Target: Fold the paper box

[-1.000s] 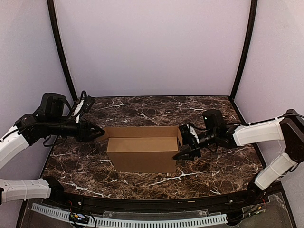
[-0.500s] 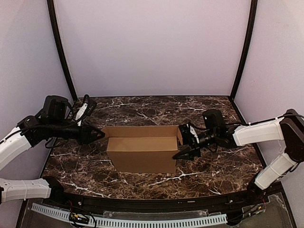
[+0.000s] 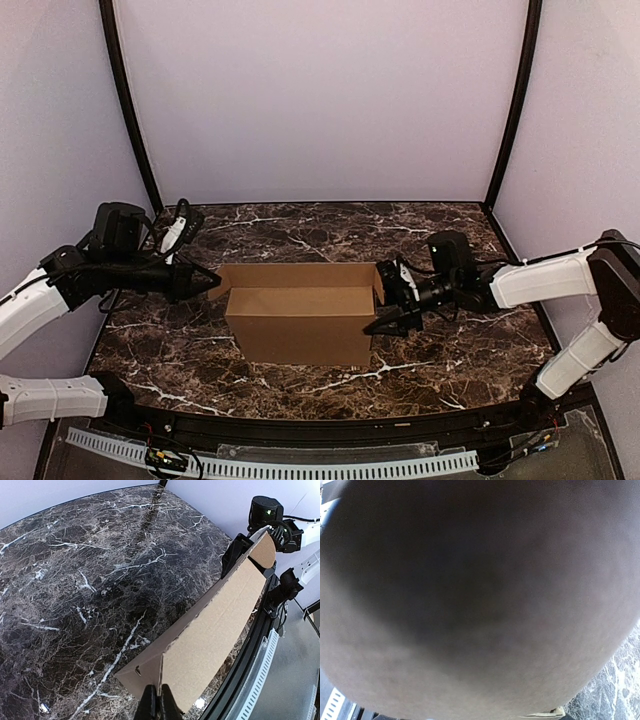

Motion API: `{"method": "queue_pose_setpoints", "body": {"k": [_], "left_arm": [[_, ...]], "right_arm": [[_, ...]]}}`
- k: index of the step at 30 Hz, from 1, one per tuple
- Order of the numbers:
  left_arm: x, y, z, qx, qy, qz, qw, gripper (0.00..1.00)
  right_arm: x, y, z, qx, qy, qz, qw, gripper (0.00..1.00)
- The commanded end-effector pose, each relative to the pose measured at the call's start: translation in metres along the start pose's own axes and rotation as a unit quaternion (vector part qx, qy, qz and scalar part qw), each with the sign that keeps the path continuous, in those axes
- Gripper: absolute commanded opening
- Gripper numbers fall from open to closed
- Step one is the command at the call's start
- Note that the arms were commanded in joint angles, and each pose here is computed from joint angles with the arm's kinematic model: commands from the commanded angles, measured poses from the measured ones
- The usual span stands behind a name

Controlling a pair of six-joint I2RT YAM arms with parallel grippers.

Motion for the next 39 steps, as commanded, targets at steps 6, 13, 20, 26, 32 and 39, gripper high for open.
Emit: {"method": "queue_pose_setpoints", "body": {"k": [6,13,20,26,32,39], "left_arm": [[0.007,0.001,-0.015,-0.086,0.048,-0.007,0.995,0.01],[0.018,0.005,-0.019,-0.103,0.027,-0.007,0.994,0.01],[0.023,0.012,-0.018,-0.095,0.006,0.001,0.995,0.01],[0.026,0.021,-0.011,-0.084,-0.01,0.004,0.996,0.01],[0.028,0.028,-0.005,-0.075,-0.022,0.011,0.997,0.01],[0.03,0.035,0.003,-0.07,-0.035,0.014,0.997,0.01]], "right_arm": [[0.008,0.002,-0.003,-0.016,0.064,0.016,0.998,0.35],[0.016,0.006,-0.001,-0.019,0.102,0.023,0.994,0.34],[0.016,0.007,0.002,-0.022,0.11,0.024,0.993,0.34],[0.016,0.008,0.003,-0.025,0.118,0.027,0.992,0.32],[0.019,0.009,0.003,-0.025,0.117,0.029,0.992,0.28],[0.019,0.008,0.001,-0.027,0.118,0.032,0.992,0.28]]}}
Point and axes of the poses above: each gripper's point midway between its finger pads, its own x axis out along the fingers, its own z axis along the line the jaws close on, y = z × x, the point moved 2 cm from there along -x, back along the fingers, and after that the axes turned 14 degrees about -x, right-handed, at the moved point
